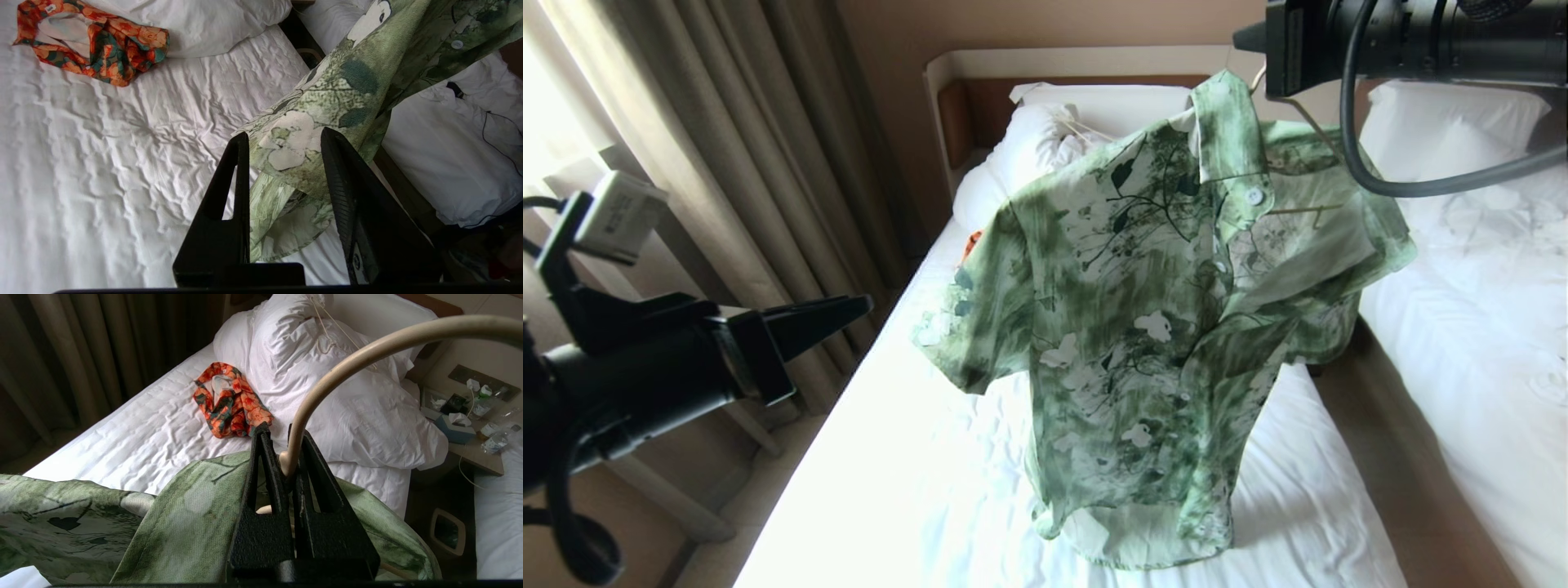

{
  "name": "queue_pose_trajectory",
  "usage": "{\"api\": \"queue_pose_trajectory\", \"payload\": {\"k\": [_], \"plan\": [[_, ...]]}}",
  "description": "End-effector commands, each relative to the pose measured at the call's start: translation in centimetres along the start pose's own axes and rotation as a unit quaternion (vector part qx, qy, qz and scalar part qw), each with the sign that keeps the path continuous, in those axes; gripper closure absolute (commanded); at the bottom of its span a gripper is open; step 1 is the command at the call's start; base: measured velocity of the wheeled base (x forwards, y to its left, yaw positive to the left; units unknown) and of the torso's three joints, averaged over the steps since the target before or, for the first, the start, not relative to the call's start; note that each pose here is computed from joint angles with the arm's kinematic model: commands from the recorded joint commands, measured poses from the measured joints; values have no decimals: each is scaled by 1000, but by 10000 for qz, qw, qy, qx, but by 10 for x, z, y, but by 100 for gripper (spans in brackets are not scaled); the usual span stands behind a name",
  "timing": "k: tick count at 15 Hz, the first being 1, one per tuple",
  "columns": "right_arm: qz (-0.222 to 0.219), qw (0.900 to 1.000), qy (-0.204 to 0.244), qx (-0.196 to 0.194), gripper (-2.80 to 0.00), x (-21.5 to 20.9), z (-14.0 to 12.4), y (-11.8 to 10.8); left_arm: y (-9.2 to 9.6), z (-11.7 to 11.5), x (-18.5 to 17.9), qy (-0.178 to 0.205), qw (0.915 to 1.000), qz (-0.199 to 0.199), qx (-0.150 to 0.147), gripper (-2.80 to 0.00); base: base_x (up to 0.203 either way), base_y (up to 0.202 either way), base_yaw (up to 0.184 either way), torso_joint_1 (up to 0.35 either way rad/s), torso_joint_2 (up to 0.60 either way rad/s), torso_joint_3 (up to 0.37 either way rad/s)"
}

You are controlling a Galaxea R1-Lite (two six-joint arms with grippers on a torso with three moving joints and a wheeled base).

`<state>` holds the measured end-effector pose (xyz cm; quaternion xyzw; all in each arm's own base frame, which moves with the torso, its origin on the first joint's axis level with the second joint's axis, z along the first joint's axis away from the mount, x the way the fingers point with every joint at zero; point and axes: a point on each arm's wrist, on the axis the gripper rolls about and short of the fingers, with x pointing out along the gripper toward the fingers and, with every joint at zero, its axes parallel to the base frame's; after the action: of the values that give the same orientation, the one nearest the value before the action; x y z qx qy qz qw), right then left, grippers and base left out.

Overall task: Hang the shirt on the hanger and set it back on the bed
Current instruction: Take the clothes hanger out of the clothes

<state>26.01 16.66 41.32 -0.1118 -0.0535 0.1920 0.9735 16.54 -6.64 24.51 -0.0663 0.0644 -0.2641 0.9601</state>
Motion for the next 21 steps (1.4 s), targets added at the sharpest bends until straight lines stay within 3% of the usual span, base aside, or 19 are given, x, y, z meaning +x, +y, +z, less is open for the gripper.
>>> {"api": "queue_pose_trajectory", "payload": {"k": [1,6,11,18,19,21], "plan": [[-43,10000,71,-17,0,5,-4,-2,-6,-14,30,349,9993,-97,77,-280,0,0,0,0,0,0],[-51,9999,134,-45,0,12,-10,-1,-14,-18,49,475,9988,0,150,-280,0,0,0,0,0,0],[-84,9998,148,-40,0,12,-10,-3,-30,-26,82,249,9981,-89,562,-280,0,0,0,0,0,0],[-120,9998,143,-39,0,11,-10,-6,-40,-38,98,456,9962,-210,717,-280,0,0,0,0,0,0],[-121,9998,141,-39,0,11,-10,-6,-40,-38,98,442,9962,-212,724,0,0,0,0,0,0,0],[-122,9998,136,-38,0,10,-9,-6,-40,-36,98,413,9963,-221,723,0,0,0,0,0,0,0]]}}
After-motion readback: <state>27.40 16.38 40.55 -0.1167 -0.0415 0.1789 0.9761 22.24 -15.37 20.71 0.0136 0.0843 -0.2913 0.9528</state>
